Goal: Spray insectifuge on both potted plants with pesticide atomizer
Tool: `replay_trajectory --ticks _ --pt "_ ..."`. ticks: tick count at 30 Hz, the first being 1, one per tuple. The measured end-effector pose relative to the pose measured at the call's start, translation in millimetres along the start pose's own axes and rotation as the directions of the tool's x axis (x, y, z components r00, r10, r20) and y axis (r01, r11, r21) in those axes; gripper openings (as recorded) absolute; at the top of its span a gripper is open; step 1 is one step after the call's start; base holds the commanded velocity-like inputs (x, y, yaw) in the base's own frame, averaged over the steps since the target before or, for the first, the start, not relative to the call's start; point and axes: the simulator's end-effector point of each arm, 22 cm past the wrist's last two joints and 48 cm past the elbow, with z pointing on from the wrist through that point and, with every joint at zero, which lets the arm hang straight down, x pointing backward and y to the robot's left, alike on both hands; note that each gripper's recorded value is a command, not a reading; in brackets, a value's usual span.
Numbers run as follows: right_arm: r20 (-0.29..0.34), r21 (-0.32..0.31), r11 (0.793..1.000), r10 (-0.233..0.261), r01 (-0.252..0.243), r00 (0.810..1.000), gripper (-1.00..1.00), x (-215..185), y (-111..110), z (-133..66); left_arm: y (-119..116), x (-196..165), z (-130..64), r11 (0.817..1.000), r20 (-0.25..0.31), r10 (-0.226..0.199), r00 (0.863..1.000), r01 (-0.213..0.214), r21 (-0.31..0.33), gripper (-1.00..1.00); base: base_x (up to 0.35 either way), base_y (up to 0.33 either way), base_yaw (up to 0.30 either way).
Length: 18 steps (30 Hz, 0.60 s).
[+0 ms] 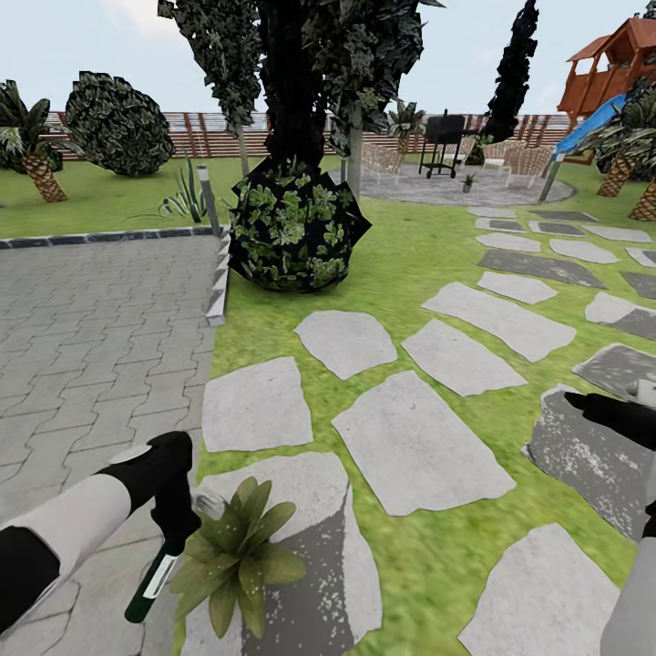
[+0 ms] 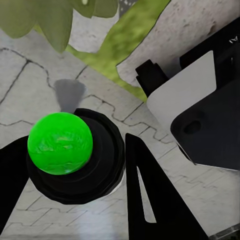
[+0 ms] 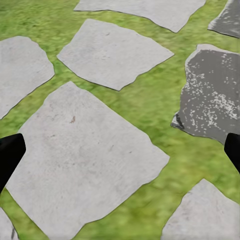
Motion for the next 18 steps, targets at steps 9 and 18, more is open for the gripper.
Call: replay_trajectory --ticks 9,18 --pt "0.0 0.0 1.0 0.0 0.0 1.0 1.0 0 0 -0.1 8 -15 -25.1 1.0 0.041 -0.001 0.999 0.001 -0.018 -1.0 0.0 0.0 0.0" --pt "0.0 0.0 1.0 0.0 0.0 1.0 1.0 0 0 0.0 18 -31 -57.2 0.999 0.089 0.001 0.996 0.004 -0.048 -1.0 0.0 0.0 0.0"
